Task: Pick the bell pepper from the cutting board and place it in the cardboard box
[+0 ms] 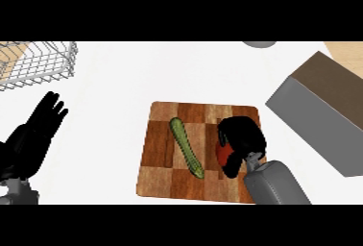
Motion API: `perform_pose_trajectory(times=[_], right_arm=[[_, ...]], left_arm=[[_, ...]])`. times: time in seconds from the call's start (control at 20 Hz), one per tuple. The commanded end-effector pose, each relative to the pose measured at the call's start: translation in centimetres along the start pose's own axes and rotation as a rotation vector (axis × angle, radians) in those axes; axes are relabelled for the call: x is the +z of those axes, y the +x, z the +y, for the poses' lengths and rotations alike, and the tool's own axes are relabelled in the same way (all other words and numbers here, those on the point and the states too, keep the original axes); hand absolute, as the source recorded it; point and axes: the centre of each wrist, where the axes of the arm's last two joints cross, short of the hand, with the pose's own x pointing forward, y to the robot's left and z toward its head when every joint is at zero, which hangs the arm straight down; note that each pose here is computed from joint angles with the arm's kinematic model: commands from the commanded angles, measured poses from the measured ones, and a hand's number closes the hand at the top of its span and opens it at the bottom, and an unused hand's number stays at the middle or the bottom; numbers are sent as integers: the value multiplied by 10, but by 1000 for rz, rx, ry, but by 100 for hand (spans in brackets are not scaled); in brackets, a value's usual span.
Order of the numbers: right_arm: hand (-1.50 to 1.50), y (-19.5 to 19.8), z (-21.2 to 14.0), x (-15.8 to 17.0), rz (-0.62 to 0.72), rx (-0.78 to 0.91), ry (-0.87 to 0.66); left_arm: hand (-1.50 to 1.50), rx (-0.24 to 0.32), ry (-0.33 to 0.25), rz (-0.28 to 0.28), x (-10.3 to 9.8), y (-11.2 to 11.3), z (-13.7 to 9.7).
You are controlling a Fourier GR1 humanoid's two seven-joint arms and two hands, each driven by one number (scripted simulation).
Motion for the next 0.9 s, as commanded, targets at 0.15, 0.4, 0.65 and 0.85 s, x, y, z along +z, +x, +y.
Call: perform_pose_trajectory(times=[0.15,0.4,0.65,0.85], right_arm=[[150,7,-20,64,7,2,-162],[150,39,-55,101,-58,5,-302],[150,42,-98,141,-46,-76,-536],[150,38,-134,161,65,-107,-682]], left_arm=[[0,4,22,-11,1,-4,14],[0,-20,10,-9,-5,-11,7],[0,3,-2,7,2,0,3],[0,-3,5,-3,9,-7,-7]])
